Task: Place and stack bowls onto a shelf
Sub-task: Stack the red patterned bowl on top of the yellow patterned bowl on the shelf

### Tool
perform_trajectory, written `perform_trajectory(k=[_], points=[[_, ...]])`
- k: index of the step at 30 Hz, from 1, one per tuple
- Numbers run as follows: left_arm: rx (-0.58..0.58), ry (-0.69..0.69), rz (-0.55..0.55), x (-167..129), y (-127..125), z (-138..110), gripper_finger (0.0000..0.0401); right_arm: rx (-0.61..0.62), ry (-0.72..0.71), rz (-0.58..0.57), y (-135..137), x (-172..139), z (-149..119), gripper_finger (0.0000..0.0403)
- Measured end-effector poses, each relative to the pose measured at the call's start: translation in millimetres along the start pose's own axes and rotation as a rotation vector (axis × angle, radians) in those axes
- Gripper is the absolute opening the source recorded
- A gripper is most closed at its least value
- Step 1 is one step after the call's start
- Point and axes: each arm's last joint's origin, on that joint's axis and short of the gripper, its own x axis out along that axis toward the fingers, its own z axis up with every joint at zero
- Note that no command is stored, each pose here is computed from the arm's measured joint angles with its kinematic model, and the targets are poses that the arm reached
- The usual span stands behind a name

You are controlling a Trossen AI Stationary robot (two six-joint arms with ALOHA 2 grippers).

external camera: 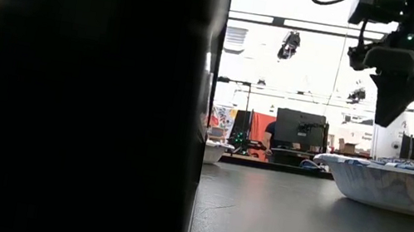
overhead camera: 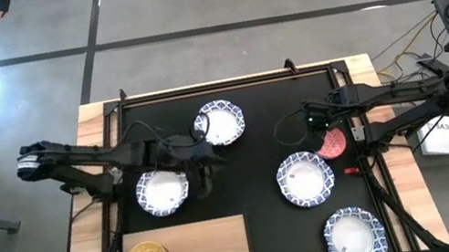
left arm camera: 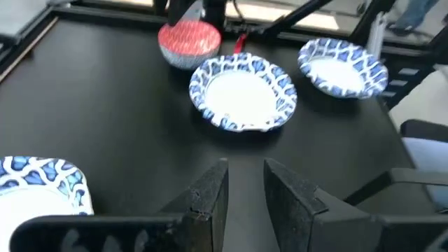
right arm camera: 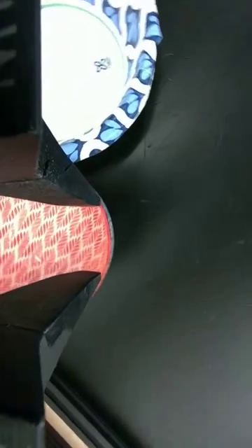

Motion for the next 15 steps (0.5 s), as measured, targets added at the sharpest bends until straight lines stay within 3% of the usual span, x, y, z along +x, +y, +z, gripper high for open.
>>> perform_trajectory(k=[4, 9, 15], points=[[0.029, 0.01, -0.009, 7.7, -2.7, -2.4, 0.0077, 0.119, 0.022, -0.015, -2.0, 6.7, -5.2, 0.0169], [0.114, -0.041, -0.097, 9.9, -10.7, 1.6, 0.0077, 0.232, 0.054, -0.041, -2.3, 17.3, -8.7, 0.0183], [0.172, -0.051, -0.131, 9.2, -13.7, -0.1, 0.0077, 0.306, 0.09, -0.061, -1.9, 25.6, -11.1, 0.0183]])
